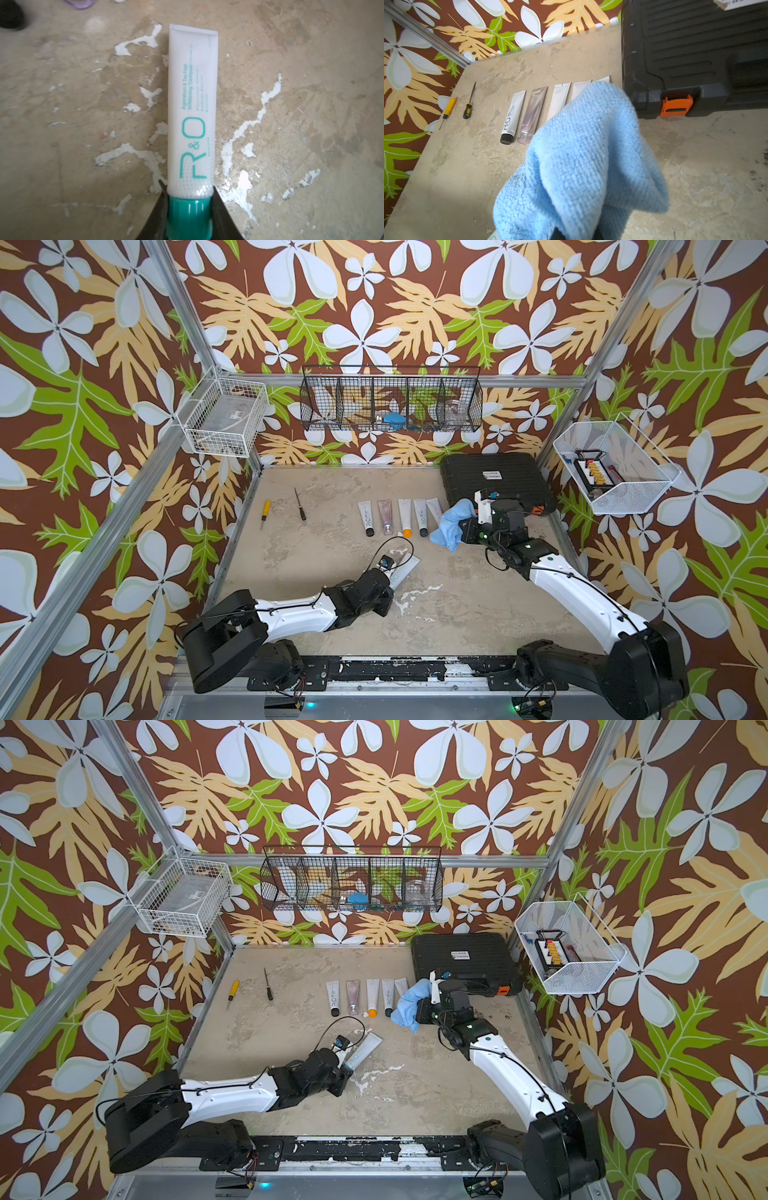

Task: Wipe the surface of the toothpaste tube
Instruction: Pick up the toothpaste from the center of the board, then place the toothpaste at the center of the board.

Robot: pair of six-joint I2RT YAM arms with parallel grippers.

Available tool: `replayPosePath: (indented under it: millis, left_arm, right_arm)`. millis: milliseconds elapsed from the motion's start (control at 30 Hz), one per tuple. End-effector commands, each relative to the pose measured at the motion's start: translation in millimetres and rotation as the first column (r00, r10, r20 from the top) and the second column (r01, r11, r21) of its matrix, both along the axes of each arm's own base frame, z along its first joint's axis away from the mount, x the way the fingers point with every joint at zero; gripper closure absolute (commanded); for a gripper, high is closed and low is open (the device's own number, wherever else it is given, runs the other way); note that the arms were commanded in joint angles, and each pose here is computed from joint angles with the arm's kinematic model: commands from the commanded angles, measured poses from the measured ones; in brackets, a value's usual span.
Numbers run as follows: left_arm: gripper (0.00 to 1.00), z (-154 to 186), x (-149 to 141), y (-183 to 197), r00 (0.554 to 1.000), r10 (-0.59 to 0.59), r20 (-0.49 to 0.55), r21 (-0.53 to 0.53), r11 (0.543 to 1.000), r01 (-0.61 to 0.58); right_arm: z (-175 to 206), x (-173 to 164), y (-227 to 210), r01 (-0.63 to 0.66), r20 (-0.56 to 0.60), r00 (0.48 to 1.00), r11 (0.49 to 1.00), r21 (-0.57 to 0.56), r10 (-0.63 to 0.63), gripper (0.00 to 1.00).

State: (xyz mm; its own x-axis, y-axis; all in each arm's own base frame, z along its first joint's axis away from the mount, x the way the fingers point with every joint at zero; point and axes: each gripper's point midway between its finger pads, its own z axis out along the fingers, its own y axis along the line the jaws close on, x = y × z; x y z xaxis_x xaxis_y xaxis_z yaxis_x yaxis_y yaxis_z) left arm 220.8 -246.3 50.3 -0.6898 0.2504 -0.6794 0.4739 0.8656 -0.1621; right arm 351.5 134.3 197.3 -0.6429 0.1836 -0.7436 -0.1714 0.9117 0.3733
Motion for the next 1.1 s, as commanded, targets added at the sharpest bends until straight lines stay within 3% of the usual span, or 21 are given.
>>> replayPosePath:
  millis: [0,333,700,867,1067]
  left_arm:
    - [1.00,6.2,14.4,29.8,0.985,0.172,0.028,0.000,0.985,-0.172]
    - [1.00,52.5,66.4,95.6,0.865,0.483,0.135,-0.108,0.875,-0.471]
    - [1.00,72.4,137.2,112.3,0.739,0.661,0.129,-0.165,0.749,-0.642]
    - [1.00,58.7,165.3,113.3,0.715,0.695,0.078,-0.155,0.717,-0.680]
    - [1.00,34.4,184.6,111.5,0.725,0.688,0.040,-0.098,0.725,-0.682]
  right_arm:
    - [10.1,-8.1,-4.0,0.008,0.017,1.000,1.000,0.003,-0.008,1.00]
    - [24.3,-27.2,-8.4,-0.001,0.052,0.999,1.000,0.022,0.000,1.00]
    - [8.2,-38.3,-2.6,-0.030,0.011,1.000,0.998,0.061,0.029,1.00]
    - [9.8,-43.0,-3.3,-0.036,0.017,0.999,0.998,0.060,0.035,1.00]
    - [13.3,-46.6,-4.0,-0.048,0.027,0.999,0.998,0.050,0.046,1.00]
